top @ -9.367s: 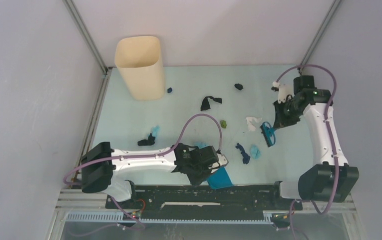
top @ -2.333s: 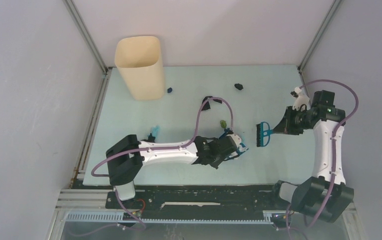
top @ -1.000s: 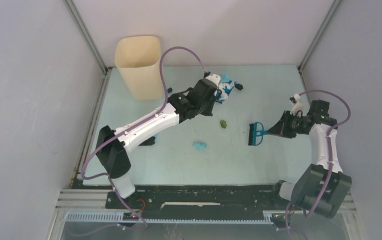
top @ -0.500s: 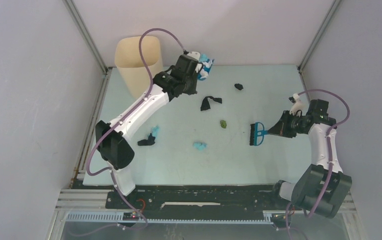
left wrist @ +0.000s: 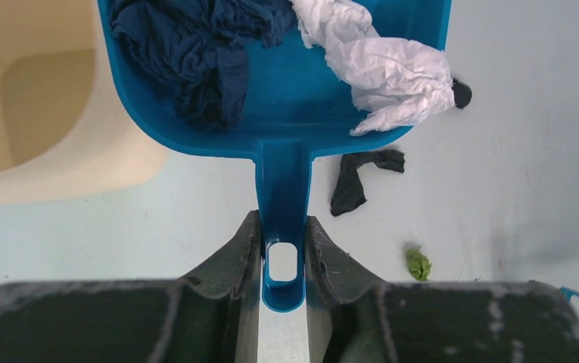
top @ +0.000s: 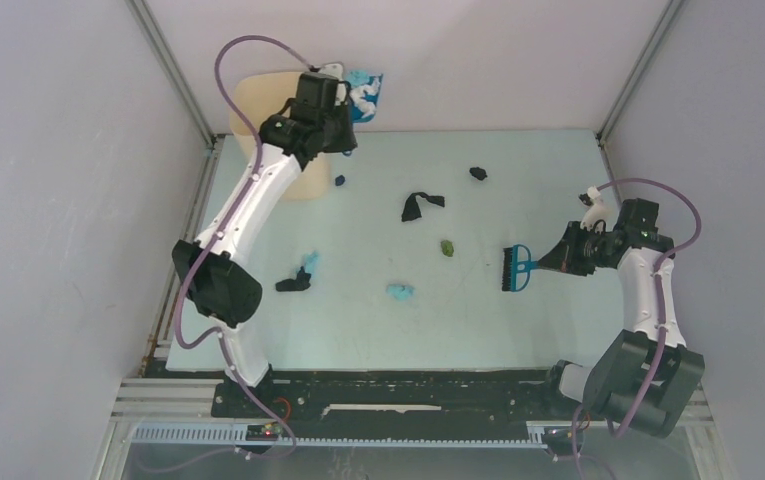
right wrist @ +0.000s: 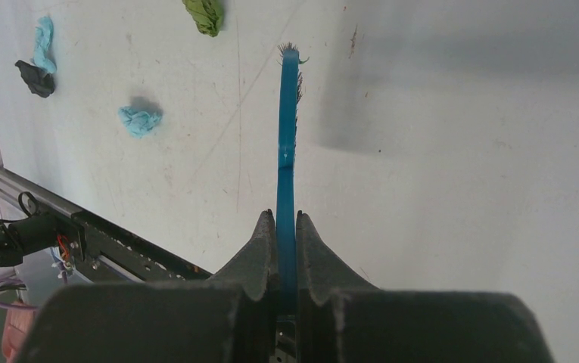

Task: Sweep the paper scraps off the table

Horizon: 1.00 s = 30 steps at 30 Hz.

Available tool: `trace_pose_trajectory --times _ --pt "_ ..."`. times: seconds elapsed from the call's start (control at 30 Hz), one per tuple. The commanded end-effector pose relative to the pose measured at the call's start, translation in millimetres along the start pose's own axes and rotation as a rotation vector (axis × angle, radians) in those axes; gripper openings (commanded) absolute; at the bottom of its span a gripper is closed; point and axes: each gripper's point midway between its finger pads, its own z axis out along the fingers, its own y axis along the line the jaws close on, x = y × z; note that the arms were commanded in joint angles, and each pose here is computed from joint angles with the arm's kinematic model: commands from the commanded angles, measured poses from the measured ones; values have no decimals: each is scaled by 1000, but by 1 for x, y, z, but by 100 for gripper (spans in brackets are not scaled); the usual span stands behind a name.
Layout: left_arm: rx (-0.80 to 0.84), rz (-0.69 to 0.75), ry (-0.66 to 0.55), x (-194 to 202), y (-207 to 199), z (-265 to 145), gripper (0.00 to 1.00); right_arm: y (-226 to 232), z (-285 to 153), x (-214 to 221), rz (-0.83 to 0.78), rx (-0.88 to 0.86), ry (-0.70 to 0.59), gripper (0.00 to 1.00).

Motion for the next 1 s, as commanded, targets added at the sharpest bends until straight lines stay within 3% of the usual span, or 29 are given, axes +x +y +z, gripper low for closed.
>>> trace_pose_trajectory --times 0.0,0.27,0.5,0.97 --pt "84 -134 -76 -29 10 -17 0 1 -3 -7 -42 4 -31 0" --pt "188 -319 -125 -33 37 -28 0 -2 -3 -6 -41 14 -28 0" --pt "369 -537 -258 -52 58 -43 0 -2 -3 -7 -42 16 -29 0" --pt "1016 -1044 -432 -85 69 -83 0 -3 -4 -8 -37 19 -35 0"
